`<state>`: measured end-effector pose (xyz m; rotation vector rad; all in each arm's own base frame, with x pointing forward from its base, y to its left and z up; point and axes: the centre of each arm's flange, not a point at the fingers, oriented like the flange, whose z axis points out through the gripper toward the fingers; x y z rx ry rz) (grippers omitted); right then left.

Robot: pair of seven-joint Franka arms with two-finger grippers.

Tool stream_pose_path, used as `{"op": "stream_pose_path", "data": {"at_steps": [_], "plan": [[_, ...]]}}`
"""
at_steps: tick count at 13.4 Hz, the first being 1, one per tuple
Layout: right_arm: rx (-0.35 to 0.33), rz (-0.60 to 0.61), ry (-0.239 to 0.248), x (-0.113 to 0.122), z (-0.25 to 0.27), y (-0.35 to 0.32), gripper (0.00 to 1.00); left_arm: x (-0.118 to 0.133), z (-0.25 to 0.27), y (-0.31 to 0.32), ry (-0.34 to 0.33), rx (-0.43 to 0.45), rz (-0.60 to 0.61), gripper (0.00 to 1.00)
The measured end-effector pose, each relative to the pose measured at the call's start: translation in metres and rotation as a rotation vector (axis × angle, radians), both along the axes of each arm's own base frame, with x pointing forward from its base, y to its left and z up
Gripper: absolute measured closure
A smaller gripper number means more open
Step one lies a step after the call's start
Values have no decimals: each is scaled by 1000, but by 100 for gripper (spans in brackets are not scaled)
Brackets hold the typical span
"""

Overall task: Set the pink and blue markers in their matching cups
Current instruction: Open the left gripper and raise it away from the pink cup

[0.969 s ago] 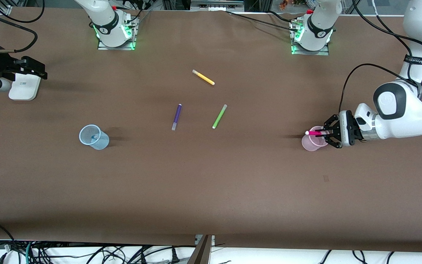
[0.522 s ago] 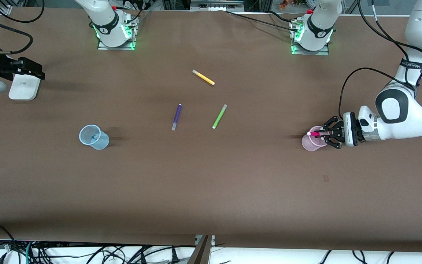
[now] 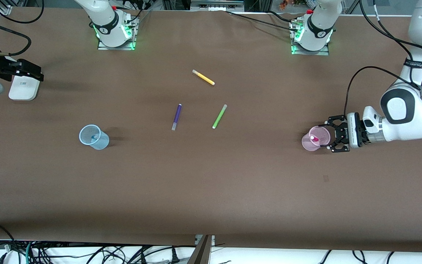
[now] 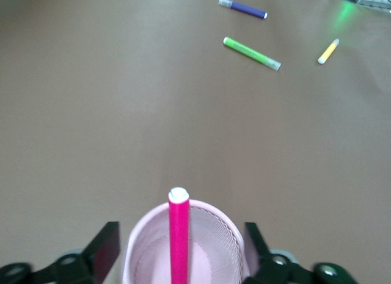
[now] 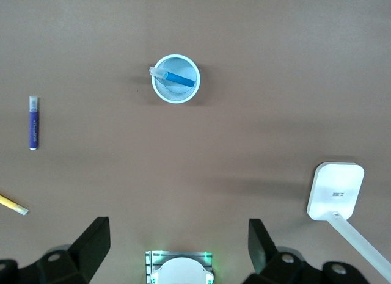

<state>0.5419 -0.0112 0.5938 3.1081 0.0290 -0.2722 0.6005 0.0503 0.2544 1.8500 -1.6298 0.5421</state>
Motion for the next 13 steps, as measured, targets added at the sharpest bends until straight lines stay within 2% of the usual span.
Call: {"op": "stream_pose_path", "data": {"at_steps": [1, 3, 8, 10, 13], "plan": [[0, 0, 0, 2, -1, 0, 0, 4, 20, 1, -3, 5, 13, 0], [0, 0, -1, 7, -2, 0, 0, 9, 74, 0, 38, 47, 93, 0], [0, 2, -8, 11, 0, 1, 0, 21, 222, -9, 186, 411, 370, 0], [0, 2, -8, 11, 1, 1, 0, 21, 268, -24, 295, 498, 533, 0], [0, 2, -9, 11, 1, 1, 0, 16, 306, -44, 488, 554, 855, 0]]}}
